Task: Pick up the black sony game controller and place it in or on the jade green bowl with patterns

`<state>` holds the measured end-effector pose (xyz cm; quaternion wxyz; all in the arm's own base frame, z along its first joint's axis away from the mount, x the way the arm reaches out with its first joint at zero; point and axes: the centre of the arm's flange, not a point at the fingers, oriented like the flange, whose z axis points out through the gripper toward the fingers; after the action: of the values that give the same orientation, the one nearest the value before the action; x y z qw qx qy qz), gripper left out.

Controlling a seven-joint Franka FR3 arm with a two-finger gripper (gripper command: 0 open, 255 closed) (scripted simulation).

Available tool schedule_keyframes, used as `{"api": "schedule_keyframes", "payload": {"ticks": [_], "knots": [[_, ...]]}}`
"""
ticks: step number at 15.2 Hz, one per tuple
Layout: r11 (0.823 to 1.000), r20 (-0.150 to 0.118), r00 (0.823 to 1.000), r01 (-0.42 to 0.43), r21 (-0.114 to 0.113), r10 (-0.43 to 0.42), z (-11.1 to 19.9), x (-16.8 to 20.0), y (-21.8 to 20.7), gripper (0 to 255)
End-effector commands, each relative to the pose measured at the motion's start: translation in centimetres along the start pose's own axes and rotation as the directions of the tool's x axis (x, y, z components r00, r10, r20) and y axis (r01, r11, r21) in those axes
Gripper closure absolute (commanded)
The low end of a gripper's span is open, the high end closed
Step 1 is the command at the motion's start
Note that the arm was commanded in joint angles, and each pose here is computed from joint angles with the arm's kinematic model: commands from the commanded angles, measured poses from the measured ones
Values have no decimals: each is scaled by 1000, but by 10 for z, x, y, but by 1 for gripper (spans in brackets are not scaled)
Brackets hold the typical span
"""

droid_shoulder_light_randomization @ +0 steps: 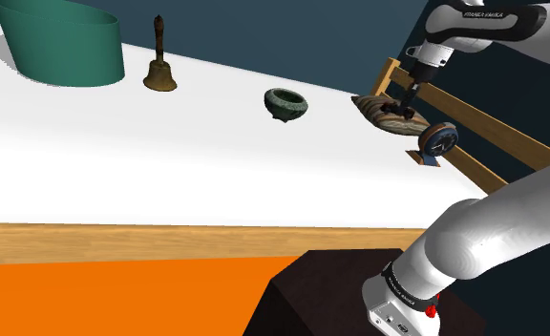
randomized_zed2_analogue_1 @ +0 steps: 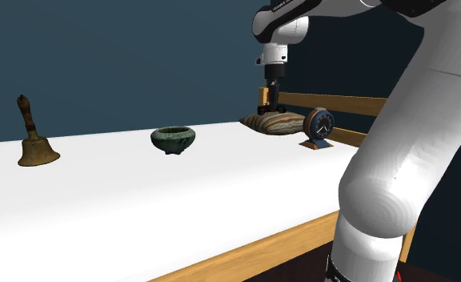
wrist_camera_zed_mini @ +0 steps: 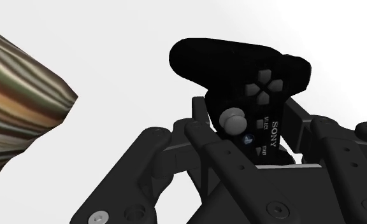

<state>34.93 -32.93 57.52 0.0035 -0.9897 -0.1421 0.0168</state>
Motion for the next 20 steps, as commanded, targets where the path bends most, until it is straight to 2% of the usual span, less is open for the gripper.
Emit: {"api": "schedule_keyframes", "payload": {"ticks": [1,20], "knots": [[1000,0,1000,0,0,0,-8,0,-1,255],[1000,0,1000,0,0,0,-16,240,-74,255]]}}
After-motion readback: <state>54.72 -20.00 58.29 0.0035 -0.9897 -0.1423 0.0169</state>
